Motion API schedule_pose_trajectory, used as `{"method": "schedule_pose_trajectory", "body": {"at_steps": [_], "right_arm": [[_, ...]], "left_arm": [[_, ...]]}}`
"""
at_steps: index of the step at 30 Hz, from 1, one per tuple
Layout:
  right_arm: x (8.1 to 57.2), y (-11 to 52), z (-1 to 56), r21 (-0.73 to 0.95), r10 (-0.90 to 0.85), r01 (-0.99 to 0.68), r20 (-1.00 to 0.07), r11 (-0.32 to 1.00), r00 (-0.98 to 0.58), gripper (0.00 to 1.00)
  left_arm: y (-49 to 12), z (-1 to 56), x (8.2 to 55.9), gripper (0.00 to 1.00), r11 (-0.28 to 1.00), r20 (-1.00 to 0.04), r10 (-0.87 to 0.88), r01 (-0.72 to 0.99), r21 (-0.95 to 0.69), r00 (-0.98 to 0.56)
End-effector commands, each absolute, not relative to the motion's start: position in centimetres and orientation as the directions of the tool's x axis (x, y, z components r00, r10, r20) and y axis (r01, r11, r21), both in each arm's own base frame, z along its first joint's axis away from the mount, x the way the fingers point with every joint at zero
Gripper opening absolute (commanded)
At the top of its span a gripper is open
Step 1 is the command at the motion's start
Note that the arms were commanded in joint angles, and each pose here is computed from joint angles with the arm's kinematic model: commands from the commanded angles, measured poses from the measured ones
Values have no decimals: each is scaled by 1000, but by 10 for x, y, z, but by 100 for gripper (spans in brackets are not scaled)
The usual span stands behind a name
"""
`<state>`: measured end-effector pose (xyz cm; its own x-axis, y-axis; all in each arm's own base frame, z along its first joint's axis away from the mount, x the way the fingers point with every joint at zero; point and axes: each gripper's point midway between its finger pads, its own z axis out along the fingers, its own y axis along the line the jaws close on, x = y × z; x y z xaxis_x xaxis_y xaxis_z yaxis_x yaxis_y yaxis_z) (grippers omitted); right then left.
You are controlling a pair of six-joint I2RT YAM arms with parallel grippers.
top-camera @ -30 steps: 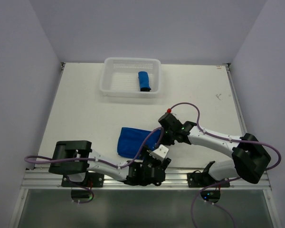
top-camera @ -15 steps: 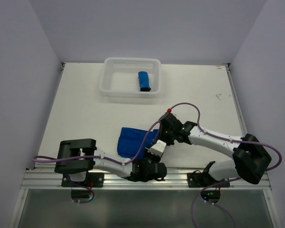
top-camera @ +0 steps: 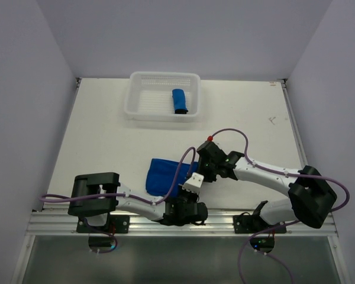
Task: Roll the towels
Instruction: Roll the towel
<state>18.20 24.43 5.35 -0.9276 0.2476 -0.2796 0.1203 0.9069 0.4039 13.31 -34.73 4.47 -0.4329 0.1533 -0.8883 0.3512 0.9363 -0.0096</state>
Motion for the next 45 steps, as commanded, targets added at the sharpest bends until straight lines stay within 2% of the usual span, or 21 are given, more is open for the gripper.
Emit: {"method": "schedule_pose_trajectory", "body": {"at_steps": [1, 2, 5, 13, 25, 29, 34, 37, 43, 45], "right_arm": [[194, 251, 62, 410, 267, 126, -308, 903, -913, 27], [196, 250, 62, 402, 266, 126, -314, 907, -912, 32], [206, 249, 61, 379, 264, 128, -334, 917, -905, 38], [226, 248, 56, 351, 265, 136, -351, 926, -898, 42], [242, 236, 43, 318, 295, 180, -360, 931, -885, 54], [250, 233, 45, 299, 290, 181, -375, 937, -881, 50], [257, 234, 45, 288, 282, 177, -382, 941, -880, 20], [263, 237, 48, 285, 280, 175, -387, 942, -879, 10], [281, 252, 60, 282, 260, 151, -404, 948, -877, 9], [287, 257, 65, 284, 251, 138, -413, 949, -875, 15]], "left_arm": [[-343, 42, 132, 0, 948, -875, 114, 315, -46, -471], [-342, 41, 130, 0, 948, -868, 100, 312, -66, -487], [-339, 38, 126, 0, 946, -855, 54, 302, -122, -516], [-327, 34, 122, 0, 934, -816, -66, 253, -254, -575], [-327, 28, 118, 0, 930, -795, -69, 250, -270, -602], [-328, 26, 116, 0, 928, -788, -62, 254, -270, -613], [-334, 26, 113, 0, 916, -771, -90, 252, -313, -630], [-331, 19, 109, 0, 916, -745, -113, 222, -335, -657], [-330, 15, 105, 0, 913, -716, -142, 188, -361, -683], [-326, 12, 105, 0, 918, -711, -140, 179, -354, -690]]}}
